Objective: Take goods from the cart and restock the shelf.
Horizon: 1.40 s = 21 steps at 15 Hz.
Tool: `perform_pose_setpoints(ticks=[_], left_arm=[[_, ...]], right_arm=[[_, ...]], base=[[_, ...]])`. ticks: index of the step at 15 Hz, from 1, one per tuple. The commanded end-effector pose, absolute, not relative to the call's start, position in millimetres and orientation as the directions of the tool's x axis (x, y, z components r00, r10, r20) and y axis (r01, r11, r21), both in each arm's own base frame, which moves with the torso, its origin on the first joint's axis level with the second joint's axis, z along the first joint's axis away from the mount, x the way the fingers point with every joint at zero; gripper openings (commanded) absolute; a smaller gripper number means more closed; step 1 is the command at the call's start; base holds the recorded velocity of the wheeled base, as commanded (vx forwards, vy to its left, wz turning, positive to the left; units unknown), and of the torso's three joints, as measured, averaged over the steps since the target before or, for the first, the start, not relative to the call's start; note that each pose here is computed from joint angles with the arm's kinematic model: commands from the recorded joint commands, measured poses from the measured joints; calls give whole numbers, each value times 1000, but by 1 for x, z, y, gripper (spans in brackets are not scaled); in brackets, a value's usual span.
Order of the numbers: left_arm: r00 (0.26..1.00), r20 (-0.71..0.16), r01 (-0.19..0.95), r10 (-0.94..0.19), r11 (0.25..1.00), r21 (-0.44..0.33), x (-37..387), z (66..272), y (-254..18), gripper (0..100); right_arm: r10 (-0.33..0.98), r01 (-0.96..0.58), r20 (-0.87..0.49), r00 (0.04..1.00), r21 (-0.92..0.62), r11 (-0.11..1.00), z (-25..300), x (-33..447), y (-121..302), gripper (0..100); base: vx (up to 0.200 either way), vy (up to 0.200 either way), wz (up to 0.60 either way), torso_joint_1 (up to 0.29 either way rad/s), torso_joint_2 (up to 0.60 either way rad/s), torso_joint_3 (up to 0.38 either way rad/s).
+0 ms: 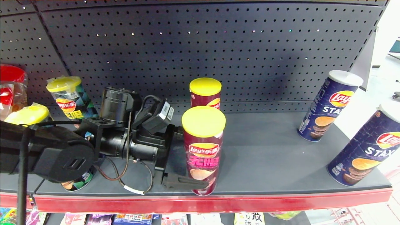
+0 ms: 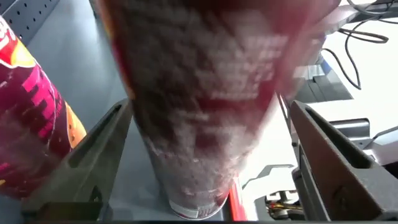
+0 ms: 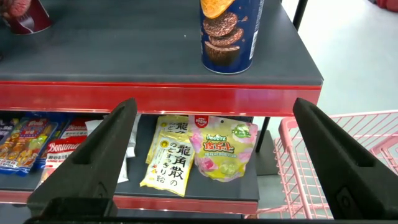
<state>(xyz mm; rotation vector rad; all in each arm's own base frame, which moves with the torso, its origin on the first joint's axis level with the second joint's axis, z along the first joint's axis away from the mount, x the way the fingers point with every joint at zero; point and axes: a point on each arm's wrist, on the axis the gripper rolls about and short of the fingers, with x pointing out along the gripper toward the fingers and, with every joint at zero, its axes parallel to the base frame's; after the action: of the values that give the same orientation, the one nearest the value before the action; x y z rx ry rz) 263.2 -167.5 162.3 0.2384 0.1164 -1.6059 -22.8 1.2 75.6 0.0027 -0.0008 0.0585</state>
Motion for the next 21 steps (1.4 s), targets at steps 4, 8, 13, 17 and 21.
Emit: perform_pose_setpoints(ticks=[4,8,13,17,21], left_arm=[[25,-258,1000,-966,21,21,248,166,-139,100],[52,-302,998,-952,60,-20,232,164,-130,100],[157,-393,982,-906,185,-35,211,156,-117,100],[202,-455,967,-867,249,-46,197,157,-109,100],[335,-567,919,-753,393,22,195,145,-103,100]], right_arm=[[60,-60,2,998,3,998,76,-23,1,100],[61,-61,2,998,3,998,76,-23,1,100],[60,-60,2,998,3,998,76,-23,1,100],[60,-60,2,998,3,998,76,-23,1,100],[60,-60,2,998,3,998,76,-23,1,100]], base=[[0,0,0,0,0,0],[0,0,0,0,0,0],[0,0,0,0,0,0],[0,0,0,0,0,0],[0,0,0,0,0,0]])
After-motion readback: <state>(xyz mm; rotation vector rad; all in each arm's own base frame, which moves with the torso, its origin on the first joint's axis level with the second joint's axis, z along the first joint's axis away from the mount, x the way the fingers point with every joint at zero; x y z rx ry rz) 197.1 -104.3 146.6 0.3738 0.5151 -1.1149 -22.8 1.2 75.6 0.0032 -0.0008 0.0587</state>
